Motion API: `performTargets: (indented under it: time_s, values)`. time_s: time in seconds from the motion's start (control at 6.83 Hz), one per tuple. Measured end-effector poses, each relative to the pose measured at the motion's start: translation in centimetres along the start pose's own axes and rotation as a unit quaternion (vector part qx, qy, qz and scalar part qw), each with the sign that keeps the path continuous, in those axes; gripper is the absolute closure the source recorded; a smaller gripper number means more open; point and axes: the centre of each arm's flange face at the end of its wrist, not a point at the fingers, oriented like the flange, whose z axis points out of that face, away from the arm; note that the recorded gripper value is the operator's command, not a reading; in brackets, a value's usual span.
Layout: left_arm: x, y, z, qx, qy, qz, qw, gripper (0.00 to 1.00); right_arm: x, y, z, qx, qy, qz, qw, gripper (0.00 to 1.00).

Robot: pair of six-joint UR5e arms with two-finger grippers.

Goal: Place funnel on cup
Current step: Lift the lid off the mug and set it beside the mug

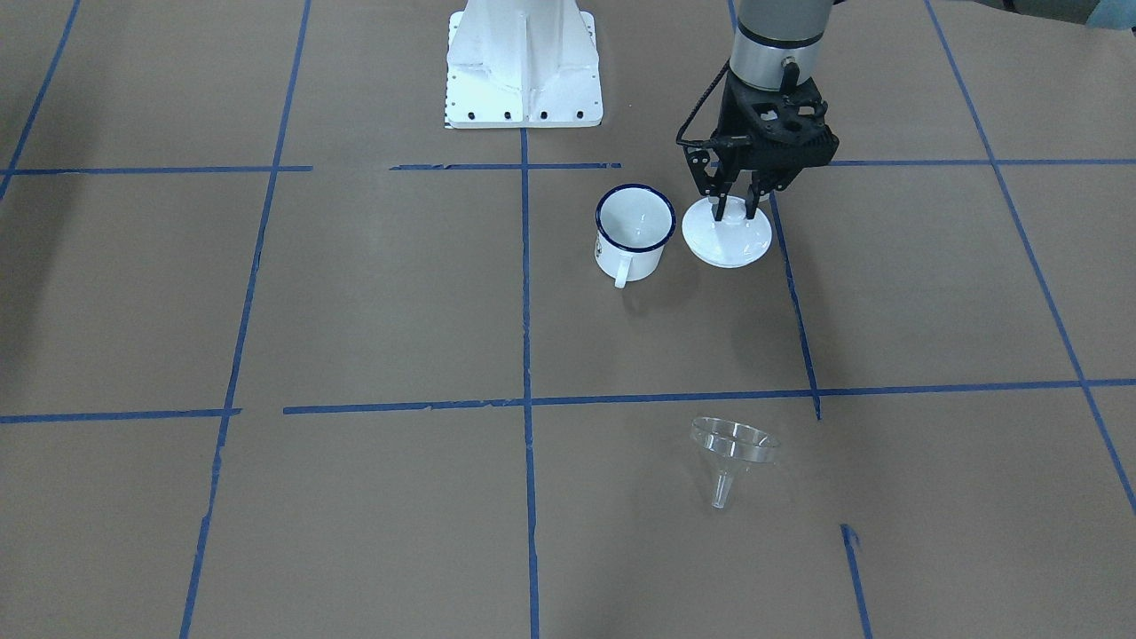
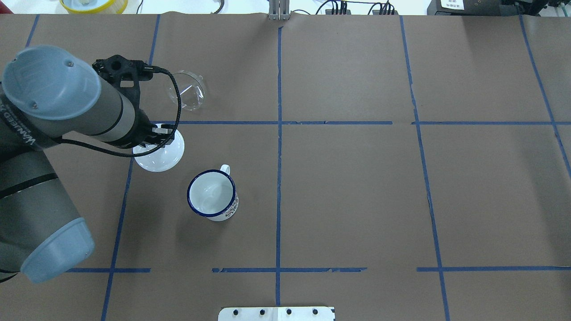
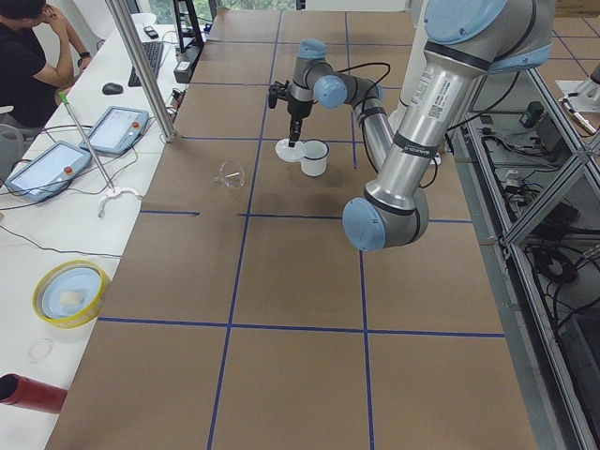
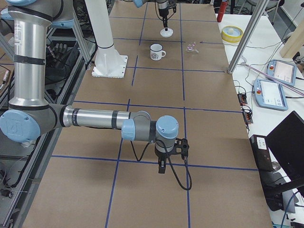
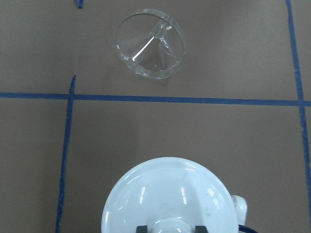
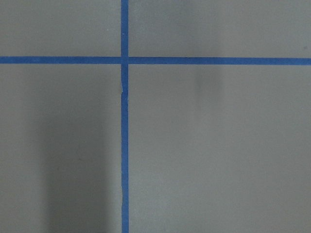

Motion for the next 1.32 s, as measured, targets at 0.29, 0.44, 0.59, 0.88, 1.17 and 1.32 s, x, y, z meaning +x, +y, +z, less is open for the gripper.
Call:
performTargets:
  time_s: [0.29,0.44,0.59,0.88,1.17,1.32]
  values:
    - [-4.0,0.4,5.5,0.008,0.010,0.010,0.9999,1.00,0.0,0.0,0.0,0.000,0.000,0.000,1.0000,0.00]
    - [-4.9,0.3,8.4,0.004,0.004,0.010,0.9999,1.00,0.0,0.0,0.0,0.000,0.000,0.000,1.0000,0.00]
    - [-5.8,0.1,11.2,0.000,-0.002,0.009,1.0000,1.00,0.0,0.0,0.0,0.000,0.000,0.000,1.0000,0.00]
    - [-6.4,0.0,13.4,-0.004,-0.006,0.010,0.9999,0.00,0.0,0.0,0.0,0.000,0.000,0.000,1.0000,0.00]
    - [-6.1,-0.1,13.3,-0.005,-0.002,0.023,0.9997,0.00,0.0,0.0,0.0,0.000,0.000,0.000,1.0000,0.00]
    - [-5.6,-0.3,12.5,-0.002,0.006,0.023,0.9997,0.00,0.0,0.0,0.0,0.000,0.000,0.000,1.0000,0.00]
